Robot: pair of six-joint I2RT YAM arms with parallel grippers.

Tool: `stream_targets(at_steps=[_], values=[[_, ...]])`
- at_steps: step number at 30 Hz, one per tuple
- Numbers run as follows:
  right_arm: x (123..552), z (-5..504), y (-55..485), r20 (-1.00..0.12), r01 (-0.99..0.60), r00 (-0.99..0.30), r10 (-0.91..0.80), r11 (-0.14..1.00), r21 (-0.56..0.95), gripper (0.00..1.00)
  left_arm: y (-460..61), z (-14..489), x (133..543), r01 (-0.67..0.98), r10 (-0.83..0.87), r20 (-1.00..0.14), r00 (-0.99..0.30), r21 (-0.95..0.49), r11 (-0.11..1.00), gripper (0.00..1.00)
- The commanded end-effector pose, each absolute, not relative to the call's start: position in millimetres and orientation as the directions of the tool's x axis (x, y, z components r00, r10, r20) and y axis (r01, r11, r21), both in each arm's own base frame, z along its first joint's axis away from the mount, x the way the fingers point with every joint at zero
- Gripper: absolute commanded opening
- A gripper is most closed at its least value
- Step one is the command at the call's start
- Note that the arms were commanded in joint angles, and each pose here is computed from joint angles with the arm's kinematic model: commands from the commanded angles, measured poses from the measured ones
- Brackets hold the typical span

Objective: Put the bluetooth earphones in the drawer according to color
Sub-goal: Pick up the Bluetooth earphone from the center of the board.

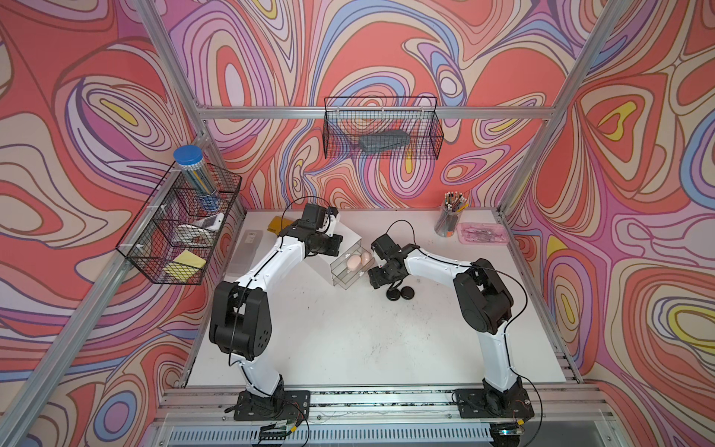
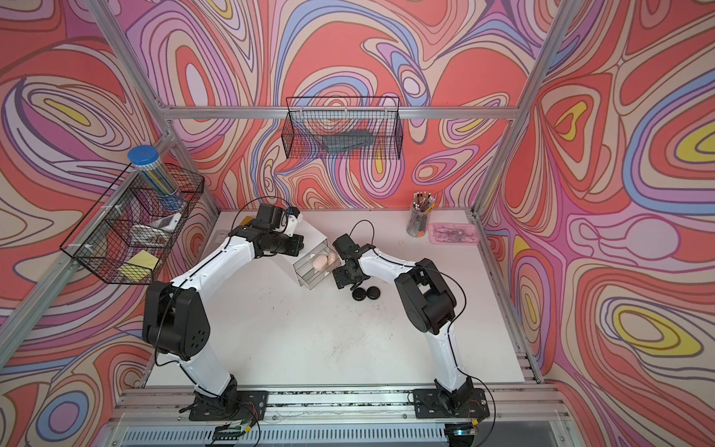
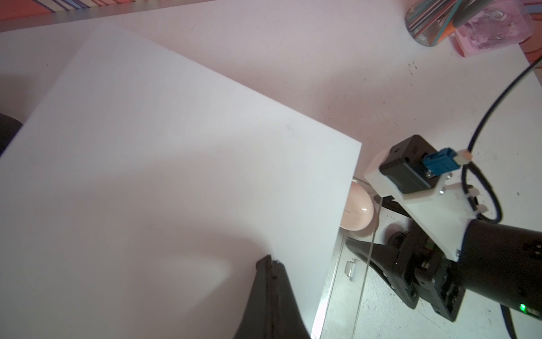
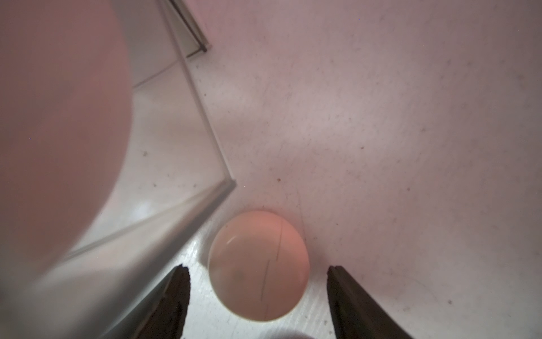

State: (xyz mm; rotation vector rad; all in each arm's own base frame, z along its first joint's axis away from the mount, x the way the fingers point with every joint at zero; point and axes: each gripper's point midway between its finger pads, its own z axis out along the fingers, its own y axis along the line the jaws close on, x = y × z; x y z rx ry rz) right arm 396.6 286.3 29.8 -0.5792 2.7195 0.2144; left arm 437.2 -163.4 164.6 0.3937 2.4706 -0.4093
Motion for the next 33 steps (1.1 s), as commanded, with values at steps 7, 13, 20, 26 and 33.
stream_targets(at_steps=[7,13,20,26,33], values=[[387,21,277,-0.341,-0.395,-0.873,-0.348,0.915,0.077,0.59,-158,103,396,0.329,0.234,-0.373,-0.898,-0.213,0.920,0.00],[389,30,273,-0.369,-0.378,-0.869,-0.331,0.924,0.061,0.47,-158,103,396,0.329,0.235,-0.371,-0.898,-0.213,0.920,0.00],[391,55,262,-0.426,-0.348,-0.852,-0.304,0.937,0.029,0.43,-158,103,396,0.327,0.234,-0.371,-0.899,-0.213,0.921,0.00],[394,104,260,-0.513,-0.350,-0.810,-0.285,0.936,0.032,0.44,-159,103,396,0.328,0.233,-0.372,-0.899,-0.216,0.920,0.00],[398,160,283,-0.604,-0.408,-0.752,-0.263,0.906,0.113,0.46,-156,104,397,0.323,0.231,-0.376,-0.897,-0.201,0.925,0.00]])
